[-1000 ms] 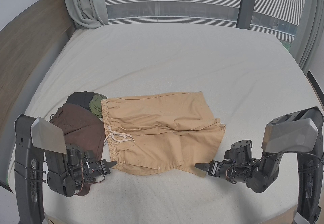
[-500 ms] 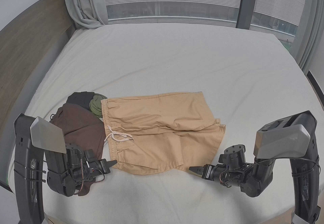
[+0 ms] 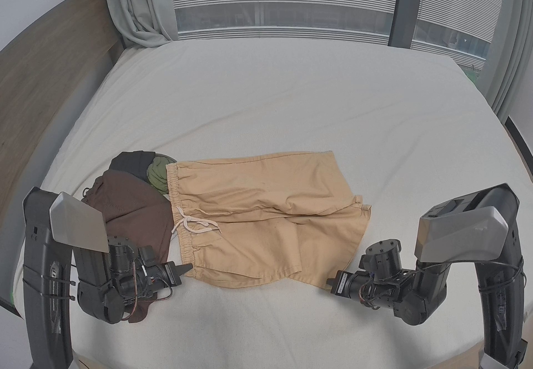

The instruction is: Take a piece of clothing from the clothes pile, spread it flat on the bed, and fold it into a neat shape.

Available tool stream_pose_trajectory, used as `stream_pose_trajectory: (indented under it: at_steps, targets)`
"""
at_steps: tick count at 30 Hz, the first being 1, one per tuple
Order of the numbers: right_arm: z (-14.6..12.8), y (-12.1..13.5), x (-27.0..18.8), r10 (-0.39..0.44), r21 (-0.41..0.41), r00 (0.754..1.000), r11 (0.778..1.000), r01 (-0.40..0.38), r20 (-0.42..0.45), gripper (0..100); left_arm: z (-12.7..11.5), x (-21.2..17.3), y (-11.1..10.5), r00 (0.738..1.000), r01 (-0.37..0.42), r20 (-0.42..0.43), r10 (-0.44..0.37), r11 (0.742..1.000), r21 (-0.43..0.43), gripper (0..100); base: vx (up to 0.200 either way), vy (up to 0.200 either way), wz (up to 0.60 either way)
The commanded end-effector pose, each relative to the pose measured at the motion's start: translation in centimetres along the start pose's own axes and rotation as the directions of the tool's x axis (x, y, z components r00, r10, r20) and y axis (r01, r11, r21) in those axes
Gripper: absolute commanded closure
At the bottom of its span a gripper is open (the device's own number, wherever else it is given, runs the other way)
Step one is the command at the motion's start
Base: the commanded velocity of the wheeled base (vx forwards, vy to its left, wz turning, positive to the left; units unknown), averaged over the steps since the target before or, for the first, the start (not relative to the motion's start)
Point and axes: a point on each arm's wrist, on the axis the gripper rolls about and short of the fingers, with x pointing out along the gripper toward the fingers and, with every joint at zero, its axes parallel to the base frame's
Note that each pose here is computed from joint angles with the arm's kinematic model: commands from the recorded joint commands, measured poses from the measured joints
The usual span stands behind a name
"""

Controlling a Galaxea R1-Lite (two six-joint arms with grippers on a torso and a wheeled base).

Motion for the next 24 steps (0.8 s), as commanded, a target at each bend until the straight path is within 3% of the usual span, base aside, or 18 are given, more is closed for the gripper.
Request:
stream_pose_trajectory:
  at_steps: [1,11,24]
  targets:
    - [0.1,-0.2,-0.1,-0.006,0.002,1.0,1.0,0.006,0.002,100,0.1,0.0,0.0,1.0,0.001,0.002,-0.001,1.0,0.0,100,0.0,0.0,0.0]
    - [1.2,-1.5,-2.2,-0.061,-0.008,0.998,0.998,0.061,0.002,100,1.4,-1.7,-0.2,0.999,-0.005,0.04,0.006,1.0,-0.016,100,0.0,0.0,0.0]
    - [1.8,-2.6,-4.6,-0.092,-0.018,0.996,0.996,0.091,-0.012,100,0.6,-3.3,-0.6,0.999,-0.032,0.008,0.033,0.999,-0.042,100,0.0,0.0,0.0]
